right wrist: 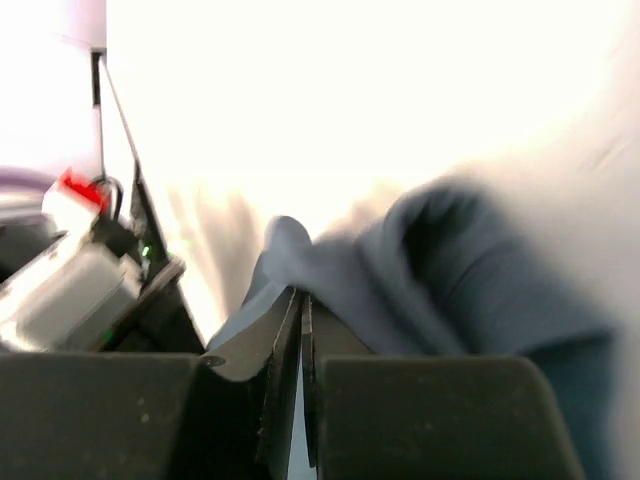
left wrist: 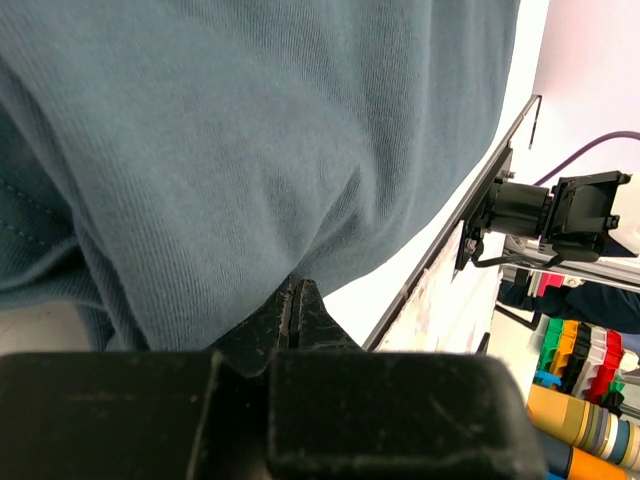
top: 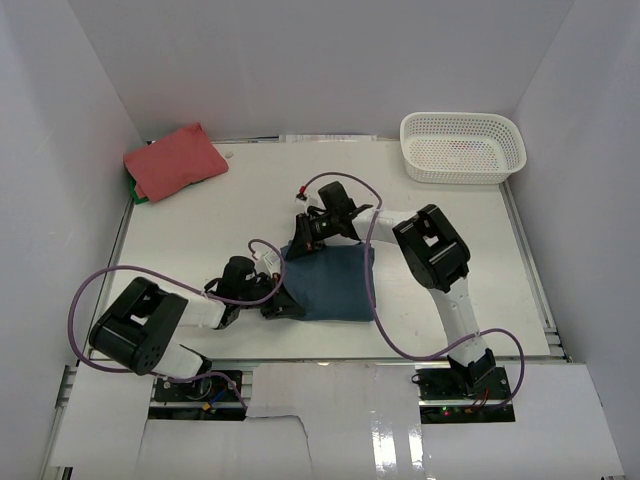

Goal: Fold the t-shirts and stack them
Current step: Smooth out wrinkles on the folded tshirt

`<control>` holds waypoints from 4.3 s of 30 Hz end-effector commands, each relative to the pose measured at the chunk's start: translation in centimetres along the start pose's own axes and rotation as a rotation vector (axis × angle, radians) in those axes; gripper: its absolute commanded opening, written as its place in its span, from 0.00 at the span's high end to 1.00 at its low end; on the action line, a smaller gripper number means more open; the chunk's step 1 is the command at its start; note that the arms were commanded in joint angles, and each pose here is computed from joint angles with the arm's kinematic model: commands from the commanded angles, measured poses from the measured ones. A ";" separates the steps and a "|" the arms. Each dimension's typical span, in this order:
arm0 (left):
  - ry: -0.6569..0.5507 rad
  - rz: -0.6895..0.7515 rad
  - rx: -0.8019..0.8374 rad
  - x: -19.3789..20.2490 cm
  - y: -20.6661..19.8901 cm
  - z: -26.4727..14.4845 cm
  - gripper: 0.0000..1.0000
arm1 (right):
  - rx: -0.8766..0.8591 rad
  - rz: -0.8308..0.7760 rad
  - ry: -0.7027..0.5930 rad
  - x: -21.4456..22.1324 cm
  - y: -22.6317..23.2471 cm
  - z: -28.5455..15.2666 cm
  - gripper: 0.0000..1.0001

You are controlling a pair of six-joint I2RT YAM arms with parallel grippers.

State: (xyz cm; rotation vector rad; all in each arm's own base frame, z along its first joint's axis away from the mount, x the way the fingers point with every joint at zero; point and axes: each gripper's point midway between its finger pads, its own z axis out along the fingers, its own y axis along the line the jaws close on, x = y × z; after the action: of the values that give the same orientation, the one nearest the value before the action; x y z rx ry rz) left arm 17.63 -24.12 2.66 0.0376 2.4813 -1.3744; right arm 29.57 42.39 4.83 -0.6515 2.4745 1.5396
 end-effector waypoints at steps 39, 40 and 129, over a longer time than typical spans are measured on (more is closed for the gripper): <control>0.003 0.206 0.018 -3.8 -8.9 2.3 1.00 | 0.100 -0.045 -0.034 4.1 1.7 -11.1 0.92; 0.027 0.226 0.024 -2.9 -9.3 3.0 1.00 | 0.089 -0.044 -0.038 4.3 1.9 -11.4 0.92; -0.226 0.097 -0.501 -6.3 2.4 -3.4 0.02 | 0.215 -0.162 -0.213 1.0 4.9 -22.0 0.10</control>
State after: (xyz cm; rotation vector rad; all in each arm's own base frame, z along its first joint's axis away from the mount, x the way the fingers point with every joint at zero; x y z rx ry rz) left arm 21.95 -18.28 3.62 -0.0705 2.6027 -0.5745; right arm 29.36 24.54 17.59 -0.5750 2.3504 1.1779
